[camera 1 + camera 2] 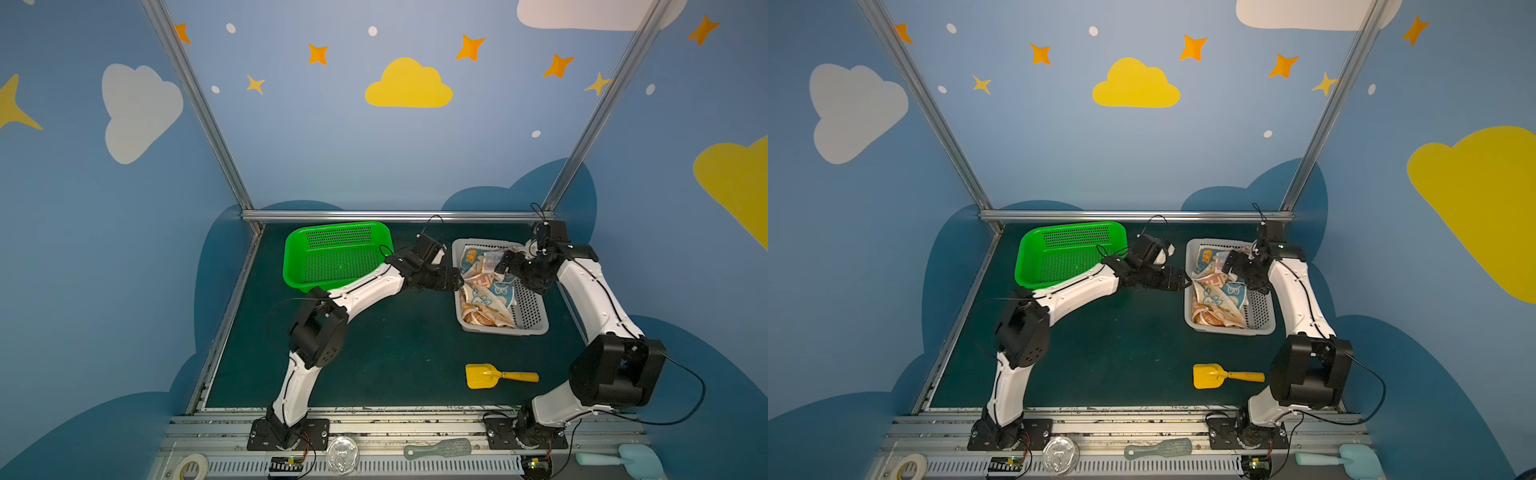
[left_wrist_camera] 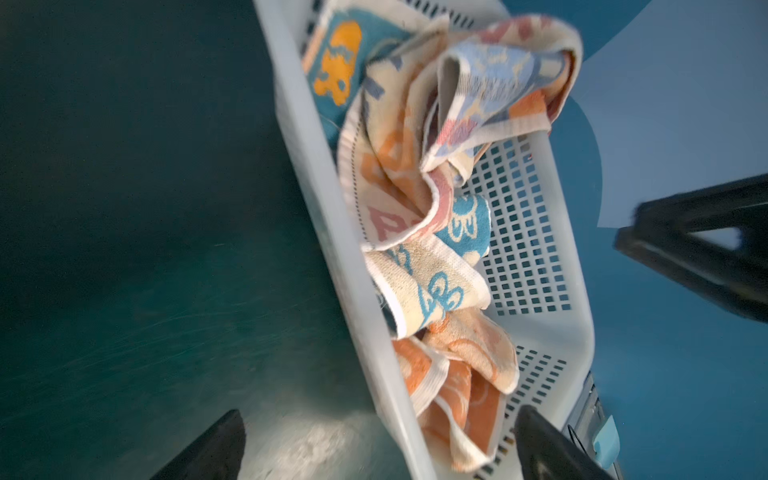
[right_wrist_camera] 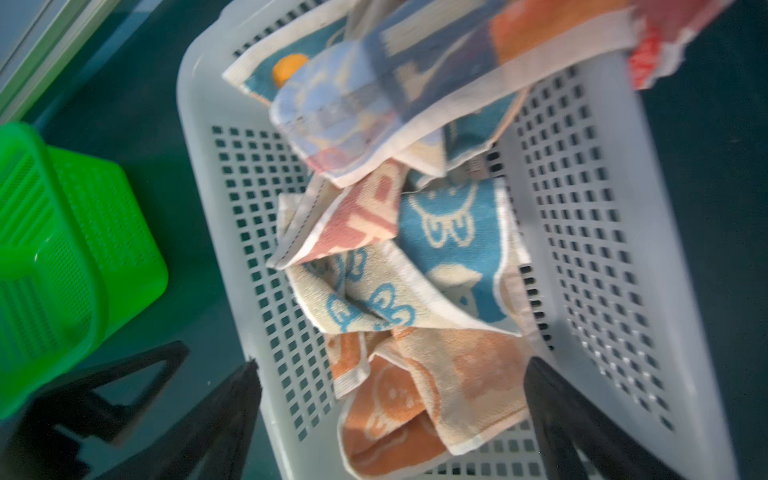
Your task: Fold and stack the towels
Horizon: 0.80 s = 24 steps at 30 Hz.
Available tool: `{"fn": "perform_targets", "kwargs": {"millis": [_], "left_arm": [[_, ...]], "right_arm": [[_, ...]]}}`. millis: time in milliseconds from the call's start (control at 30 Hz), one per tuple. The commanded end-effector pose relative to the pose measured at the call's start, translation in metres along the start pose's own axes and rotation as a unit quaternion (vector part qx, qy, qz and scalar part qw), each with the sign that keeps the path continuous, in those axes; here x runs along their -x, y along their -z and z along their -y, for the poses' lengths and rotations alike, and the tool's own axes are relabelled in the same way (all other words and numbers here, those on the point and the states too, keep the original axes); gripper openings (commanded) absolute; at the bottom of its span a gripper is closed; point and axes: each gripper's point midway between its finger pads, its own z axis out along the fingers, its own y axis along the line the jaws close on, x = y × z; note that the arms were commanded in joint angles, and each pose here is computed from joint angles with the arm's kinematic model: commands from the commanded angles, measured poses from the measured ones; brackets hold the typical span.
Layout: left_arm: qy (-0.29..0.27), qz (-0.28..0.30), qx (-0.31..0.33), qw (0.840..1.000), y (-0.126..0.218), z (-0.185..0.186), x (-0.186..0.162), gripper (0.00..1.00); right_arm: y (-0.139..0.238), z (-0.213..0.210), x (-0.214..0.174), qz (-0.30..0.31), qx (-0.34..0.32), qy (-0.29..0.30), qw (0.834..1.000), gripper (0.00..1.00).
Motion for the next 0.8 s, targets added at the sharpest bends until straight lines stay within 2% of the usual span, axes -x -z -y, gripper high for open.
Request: {"fn": "perform_targets", "kwargs": {"millis": [0, 67, 200, 300, 400, 533, 767], "left_arm": [[-0.029, 0.075, 0.004, 0.997, 0.065, 0.004, 0.03, 1.0], [-0.024, 0.083, 0.017, 0.996, 0.086, -0.007, 0.025, 1.0], [-0.013, 0.099, 0.028, 0.995, 0.115, -0.024, 0.007, 1.0], [-0.005, 0.11, 0.039, 0.993, 0.124, -0.037, -0.006, 1.0], [0.0, 0.112, 0.042, 0.993, 0.129, -0.043, -0.016, 1.0], [0.004, 0.104, 0.039, 0.994, 0.128, -0.046, -0.023, 1.0], [0.008, 0.097, 0.025, 0.995, 0.124, -0.042, -0.023, 1.0]], "right_arm": [[-0.018, -0.034, -0.015, -0.018, 0.003, 0.066, 0.998, 0.98], [-0.031, -0.048, -0.024, -0.039, -0.003, 0.082, 0.996, 0.98], [-0.059, -0.078, -0.045, -0.078, -0.027, 0.131, 0.988, 0.86], [-0.076, -0.085, -0.053, -0.097, -0.063, 0.147, 0.982, 0.78], [-0.087, -0.091, -0.056, -0.098, -0.086, 0.17, 0.977, 0.64], [-0.098, -0.097, -0.057, -0.108, -0.101, 0.187, 0.971, 0.52], [-0.11, -0.08, -0.051, -0.121, -0.167, 0.223, 0.953, 0.24]]}}
